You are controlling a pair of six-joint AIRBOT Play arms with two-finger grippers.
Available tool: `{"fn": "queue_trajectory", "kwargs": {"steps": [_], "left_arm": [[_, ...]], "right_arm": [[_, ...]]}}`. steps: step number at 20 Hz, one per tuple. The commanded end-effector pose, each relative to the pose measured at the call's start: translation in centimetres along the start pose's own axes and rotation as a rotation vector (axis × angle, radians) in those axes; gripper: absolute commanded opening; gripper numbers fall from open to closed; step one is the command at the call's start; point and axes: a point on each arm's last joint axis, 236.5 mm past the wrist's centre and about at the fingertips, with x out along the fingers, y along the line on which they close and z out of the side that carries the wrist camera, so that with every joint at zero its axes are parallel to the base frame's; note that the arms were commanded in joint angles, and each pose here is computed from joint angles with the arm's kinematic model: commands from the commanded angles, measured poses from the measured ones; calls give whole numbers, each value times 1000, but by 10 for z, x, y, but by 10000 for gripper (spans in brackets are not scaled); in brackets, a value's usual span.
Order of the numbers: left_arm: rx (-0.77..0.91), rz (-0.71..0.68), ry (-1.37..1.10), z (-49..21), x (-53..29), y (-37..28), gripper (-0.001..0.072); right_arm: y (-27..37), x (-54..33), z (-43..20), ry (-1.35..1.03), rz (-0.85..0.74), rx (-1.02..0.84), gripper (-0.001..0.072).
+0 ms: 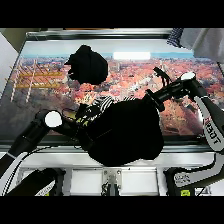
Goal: Fold the clothes and pants, and hang the long-sleeved shirts on hangers.
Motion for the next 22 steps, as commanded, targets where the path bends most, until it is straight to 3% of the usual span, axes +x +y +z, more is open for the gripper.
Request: {"fn": "queue_trajectory", "kwargs": {"steps": [1,7,13,17,22], "left_arm": [[-40,94,1,-10,-15,11,555],[-80,125,-46,-14,-35,19,555],[-300,236,-263,14,-103,60,554],[-464,345,-463,21,-162,78,553],[-651,293,-535,11,-130,72,553]], "right_arm": [[-6,-1,-1,3,-28,0,7],[-8,-1,-1,3,-34,1,7],[-20,-3,5,-2,-110,21,6],[-23,-17,45,-99,-215,-49,6],[-13,-36,80,-137,-331,-119,6]]}}
